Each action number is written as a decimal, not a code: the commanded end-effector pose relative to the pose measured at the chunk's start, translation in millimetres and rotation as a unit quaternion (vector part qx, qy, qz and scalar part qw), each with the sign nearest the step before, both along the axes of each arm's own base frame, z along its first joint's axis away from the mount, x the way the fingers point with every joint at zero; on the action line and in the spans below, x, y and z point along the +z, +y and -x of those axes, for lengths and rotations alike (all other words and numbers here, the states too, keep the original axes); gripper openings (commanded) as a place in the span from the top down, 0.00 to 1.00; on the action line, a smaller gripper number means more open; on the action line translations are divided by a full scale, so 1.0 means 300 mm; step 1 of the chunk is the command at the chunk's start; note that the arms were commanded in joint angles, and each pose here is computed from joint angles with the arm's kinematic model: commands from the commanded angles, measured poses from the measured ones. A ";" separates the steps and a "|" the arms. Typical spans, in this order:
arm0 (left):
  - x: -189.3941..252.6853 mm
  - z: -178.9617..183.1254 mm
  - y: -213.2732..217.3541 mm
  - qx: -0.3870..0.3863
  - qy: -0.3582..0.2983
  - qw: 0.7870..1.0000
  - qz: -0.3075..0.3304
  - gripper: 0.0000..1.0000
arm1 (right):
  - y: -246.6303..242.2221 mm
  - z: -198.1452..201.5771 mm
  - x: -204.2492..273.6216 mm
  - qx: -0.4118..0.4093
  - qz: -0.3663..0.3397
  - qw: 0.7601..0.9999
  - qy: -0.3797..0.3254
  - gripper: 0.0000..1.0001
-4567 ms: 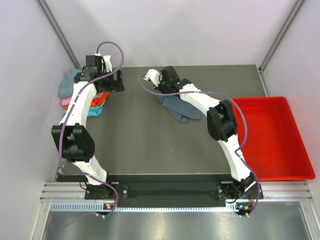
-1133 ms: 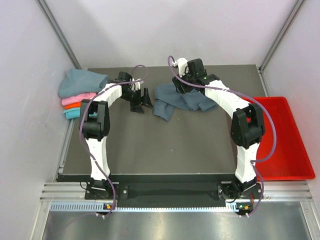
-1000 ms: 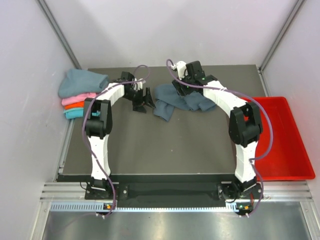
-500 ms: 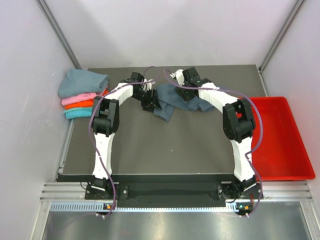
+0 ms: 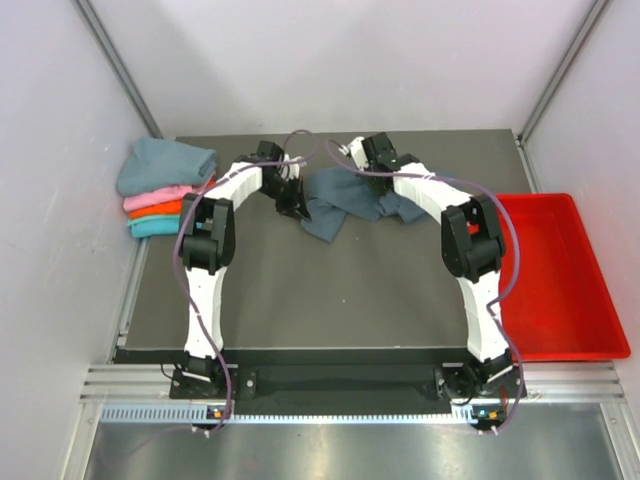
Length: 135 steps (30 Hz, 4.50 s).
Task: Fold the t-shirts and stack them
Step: Flatten the tshirt out
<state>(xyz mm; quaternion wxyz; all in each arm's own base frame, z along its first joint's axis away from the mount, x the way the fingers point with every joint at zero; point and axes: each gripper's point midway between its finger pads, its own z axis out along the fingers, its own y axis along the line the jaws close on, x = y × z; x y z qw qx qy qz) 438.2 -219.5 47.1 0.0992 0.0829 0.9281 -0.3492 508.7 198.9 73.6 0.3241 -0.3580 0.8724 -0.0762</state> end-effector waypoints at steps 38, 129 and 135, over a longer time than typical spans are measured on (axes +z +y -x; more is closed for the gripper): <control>0.523 -0.179 0.289 -0.034 -0.275 0.952 -0.134 0.15 | -0.269 0.282 0.655 -0.062 -0.114 0.978 -0.163 1.00; 0.611 0.216 0.225 -0.053 -0.287 0.946 -0.143 1.00 | -0.069 0.118 0.382 -0.028 -0.174 0.984 0.002 0.58; 0.624 0.195 0.224 -0.050 -0.297 0.943 -0.145 1.00 | -0.053 0.044 0.332 -0.012 -0.157 0.988 0.002 0.59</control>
